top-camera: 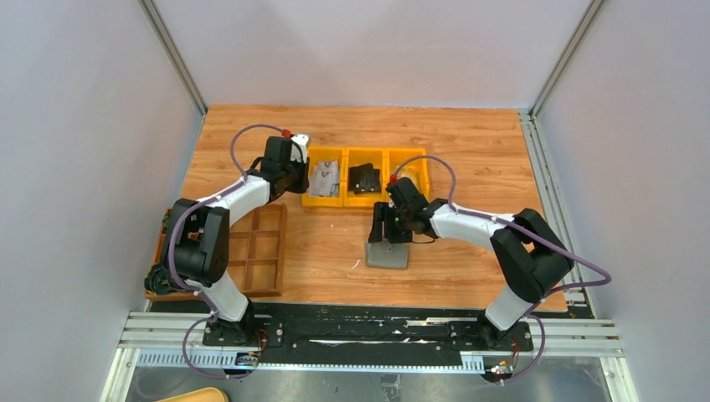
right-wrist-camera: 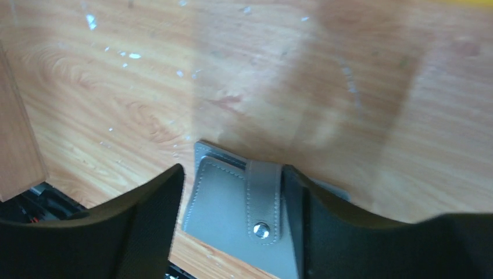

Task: Take the credit cards out of the card holder
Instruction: Move the storage box to the center of the board.

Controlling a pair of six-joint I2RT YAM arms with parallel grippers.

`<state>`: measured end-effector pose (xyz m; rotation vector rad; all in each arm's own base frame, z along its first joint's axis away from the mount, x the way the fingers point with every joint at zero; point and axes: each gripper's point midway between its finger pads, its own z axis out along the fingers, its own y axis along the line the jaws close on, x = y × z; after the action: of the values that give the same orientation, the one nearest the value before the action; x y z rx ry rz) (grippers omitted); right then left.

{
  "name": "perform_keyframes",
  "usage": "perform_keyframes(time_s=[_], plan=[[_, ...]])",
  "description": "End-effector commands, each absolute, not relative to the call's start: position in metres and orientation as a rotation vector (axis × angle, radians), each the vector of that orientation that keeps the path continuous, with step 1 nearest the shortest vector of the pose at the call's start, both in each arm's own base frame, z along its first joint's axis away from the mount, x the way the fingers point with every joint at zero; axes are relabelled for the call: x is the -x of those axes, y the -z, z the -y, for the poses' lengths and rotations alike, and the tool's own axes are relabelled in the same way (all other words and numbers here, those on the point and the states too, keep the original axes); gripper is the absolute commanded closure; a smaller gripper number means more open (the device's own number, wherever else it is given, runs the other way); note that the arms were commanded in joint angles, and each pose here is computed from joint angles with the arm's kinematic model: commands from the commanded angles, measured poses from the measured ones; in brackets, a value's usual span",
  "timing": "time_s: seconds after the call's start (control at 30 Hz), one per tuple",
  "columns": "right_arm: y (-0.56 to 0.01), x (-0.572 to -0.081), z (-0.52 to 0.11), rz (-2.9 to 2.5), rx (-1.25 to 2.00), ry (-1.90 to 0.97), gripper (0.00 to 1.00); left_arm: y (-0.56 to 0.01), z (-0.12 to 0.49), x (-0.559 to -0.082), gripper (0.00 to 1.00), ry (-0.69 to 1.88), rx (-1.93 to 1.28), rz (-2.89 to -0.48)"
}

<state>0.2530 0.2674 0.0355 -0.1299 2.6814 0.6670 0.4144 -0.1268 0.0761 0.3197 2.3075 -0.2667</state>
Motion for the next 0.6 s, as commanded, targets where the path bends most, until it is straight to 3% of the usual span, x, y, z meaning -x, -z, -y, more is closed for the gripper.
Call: perform_keyframes(time_s=[0.0, 0.07, 0.27, 0.4, 0.57], plan=[[-0.010, -0.209, -0.261, -2.795, 0.212, -0.593, 0.29, -0.093, 0.127, -0.407, 0.79, 0.257, -0.311, -2.254], [-0.018, -0.208, -0.262, -2.755, 0.288, -0.607, 0.15, -0.092, 0.123, -0.403, 0.72, 0.237, -0.311, -2.262], [-0.052, -0.213, -0.261, -2.578, 0.688, -0.618, 0.13, -0.108, 0.129, -0.389, 0.02, 0.284, -0.399, -2.319], [-0.059, -0.200, -0.254, -2.528, 0.896, -0.628, 0.13, -0.134, 0.134, -0.377, 0.00, 0.330, -0.482, -2.343], [-0.049, -0.194, -0.256, -2.537, 0.908, -0.644, 0.13, -0.179, 0.137, -0.359, 0.00, 0.379, -0.507, -2.251]])
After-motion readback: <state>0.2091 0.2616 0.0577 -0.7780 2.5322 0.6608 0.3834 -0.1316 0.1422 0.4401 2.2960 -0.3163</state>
